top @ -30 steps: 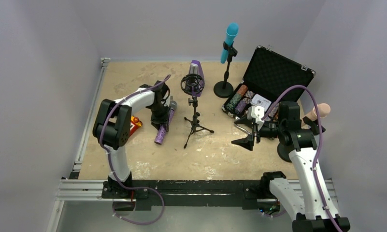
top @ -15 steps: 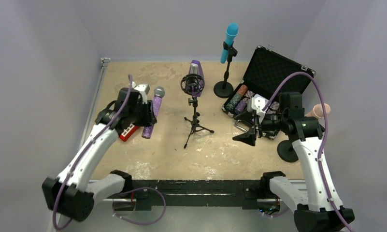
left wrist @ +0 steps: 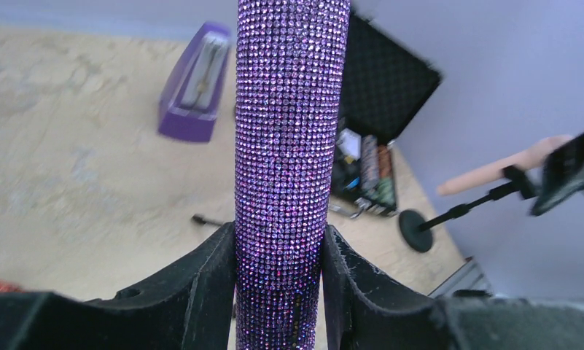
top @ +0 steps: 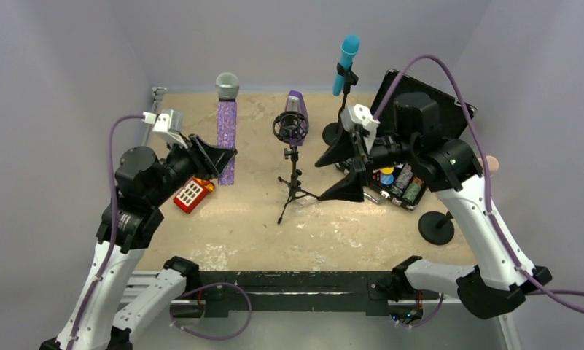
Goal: Attach the microphones to the stand
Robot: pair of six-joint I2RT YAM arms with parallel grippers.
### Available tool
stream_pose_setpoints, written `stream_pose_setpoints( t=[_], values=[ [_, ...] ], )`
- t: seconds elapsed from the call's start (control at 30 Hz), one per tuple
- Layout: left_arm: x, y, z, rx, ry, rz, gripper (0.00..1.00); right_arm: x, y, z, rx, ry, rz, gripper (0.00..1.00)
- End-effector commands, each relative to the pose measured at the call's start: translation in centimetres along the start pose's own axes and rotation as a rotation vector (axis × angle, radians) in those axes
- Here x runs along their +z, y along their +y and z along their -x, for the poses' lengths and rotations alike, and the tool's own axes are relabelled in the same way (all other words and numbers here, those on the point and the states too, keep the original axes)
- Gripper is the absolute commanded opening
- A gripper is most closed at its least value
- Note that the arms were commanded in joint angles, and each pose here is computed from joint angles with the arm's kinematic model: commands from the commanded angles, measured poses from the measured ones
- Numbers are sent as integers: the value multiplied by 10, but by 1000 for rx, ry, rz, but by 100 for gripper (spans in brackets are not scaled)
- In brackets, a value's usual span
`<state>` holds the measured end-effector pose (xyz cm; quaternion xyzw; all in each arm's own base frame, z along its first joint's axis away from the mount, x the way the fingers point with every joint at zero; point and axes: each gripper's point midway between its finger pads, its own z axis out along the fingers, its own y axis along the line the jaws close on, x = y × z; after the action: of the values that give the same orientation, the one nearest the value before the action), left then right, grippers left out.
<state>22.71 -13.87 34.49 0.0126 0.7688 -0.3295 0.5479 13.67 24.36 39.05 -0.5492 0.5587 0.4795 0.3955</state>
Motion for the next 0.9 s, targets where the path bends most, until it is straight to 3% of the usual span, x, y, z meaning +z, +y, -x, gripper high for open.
stream_pose_setpoints(
  t=[0.0,0.13,0.27,0.47,0.5,0.57,0.87],
  values=[
    [-12,-91,97,-12,-273,-318,0,24,-8,63,166,-117,1,82],
    [-12,-146,127,5,-323,-458,0,45,-19,96,302,-191,-36,83],
    [-5,-176,140,5,-348,-525,0,50,-33,110,411,-250,-90,83],
    [11,-196,138,-28,-366,-578,0,50,-40,113,448,-319,-127,82],
    [14,-198,136,-35,-363,-584,0,50,-42,114,449,-330,-132,69],
    [14,-200,134,-45,-367,-590,0,51,-46,114,451,-342,-143,61],
    [10,-205,120,-76,-310,-639,0,59,-50,113,389,-339,-102,63]
  ],
)
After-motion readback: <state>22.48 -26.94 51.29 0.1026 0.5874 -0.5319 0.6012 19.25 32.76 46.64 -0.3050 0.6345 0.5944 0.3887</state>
